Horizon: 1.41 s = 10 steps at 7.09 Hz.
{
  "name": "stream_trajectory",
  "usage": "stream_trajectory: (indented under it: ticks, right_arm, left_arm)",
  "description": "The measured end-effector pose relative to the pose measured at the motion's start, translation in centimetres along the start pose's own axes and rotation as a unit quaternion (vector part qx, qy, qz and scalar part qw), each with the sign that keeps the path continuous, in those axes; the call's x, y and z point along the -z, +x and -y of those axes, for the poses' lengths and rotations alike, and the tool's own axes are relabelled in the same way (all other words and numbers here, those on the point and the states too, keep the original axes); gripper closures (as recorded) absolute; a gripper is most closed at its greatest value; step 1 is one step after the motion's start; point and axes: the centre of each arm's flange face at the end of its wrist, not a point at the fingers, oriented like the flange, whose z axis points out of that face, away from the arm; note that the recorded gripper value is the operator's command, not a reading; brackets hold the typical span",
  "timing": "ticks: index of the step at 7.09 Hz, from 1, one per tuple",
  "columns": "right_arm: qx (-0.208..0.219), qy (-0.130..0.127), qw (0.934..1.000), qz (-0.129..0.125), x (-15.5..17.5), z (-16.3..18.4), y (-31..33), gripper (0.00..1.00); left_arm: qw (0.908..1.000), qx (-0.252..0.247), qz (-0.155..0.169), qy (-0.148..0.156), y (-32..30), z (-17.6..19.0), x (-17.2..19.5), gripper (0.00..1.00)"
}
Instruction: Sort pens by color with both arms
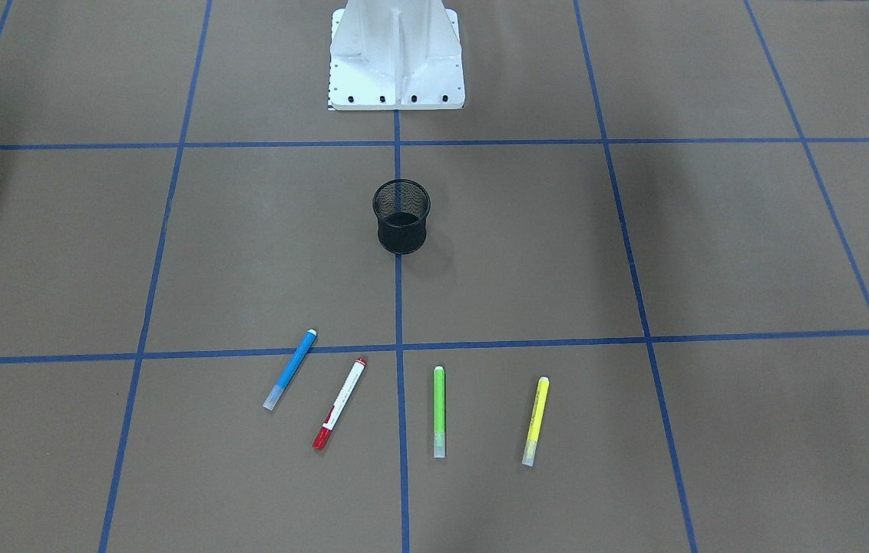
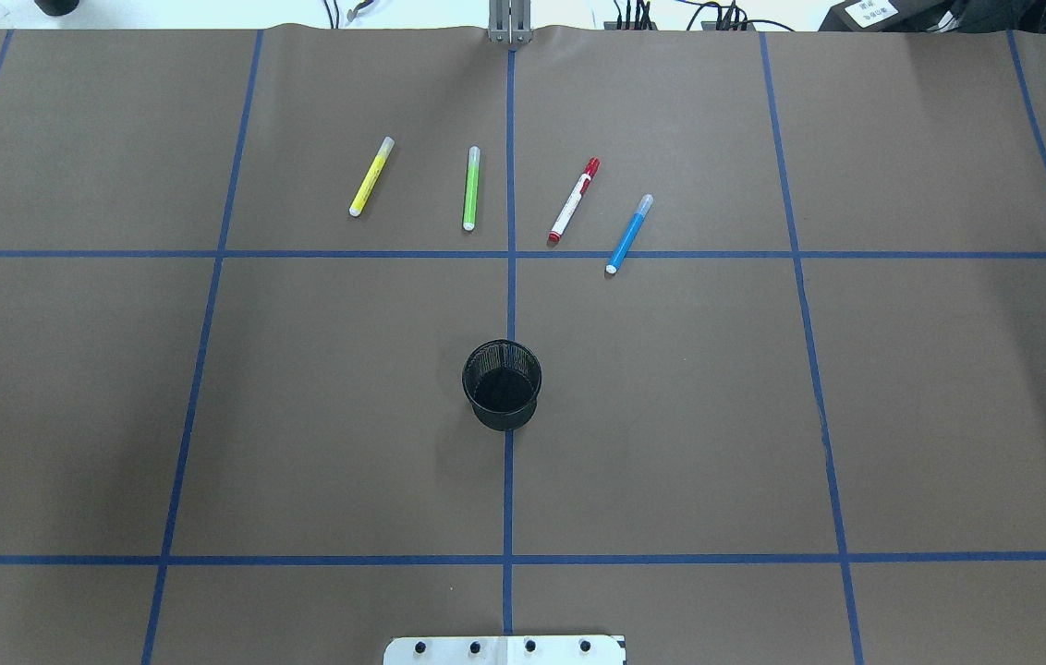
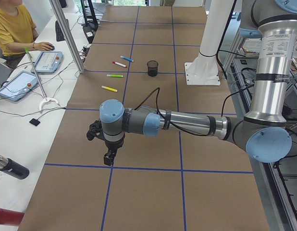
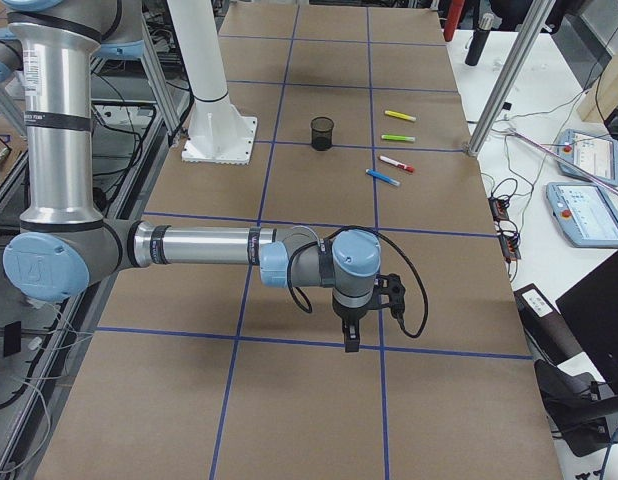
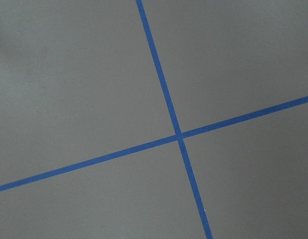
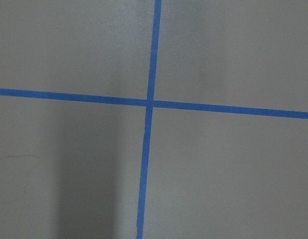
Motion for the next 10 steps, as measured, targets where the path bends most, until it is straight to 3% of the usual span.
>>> stream_trajectory:
  ticks: [10]
  right_arm:
    - [-0.003,-0.002,1.0,0.002,-0.15,-0.12,0.09,0.0]
  left_arm:
    - [1.0,0.003,-0.001,-0.003,-0.11,-0.62,-0.33,0.0]
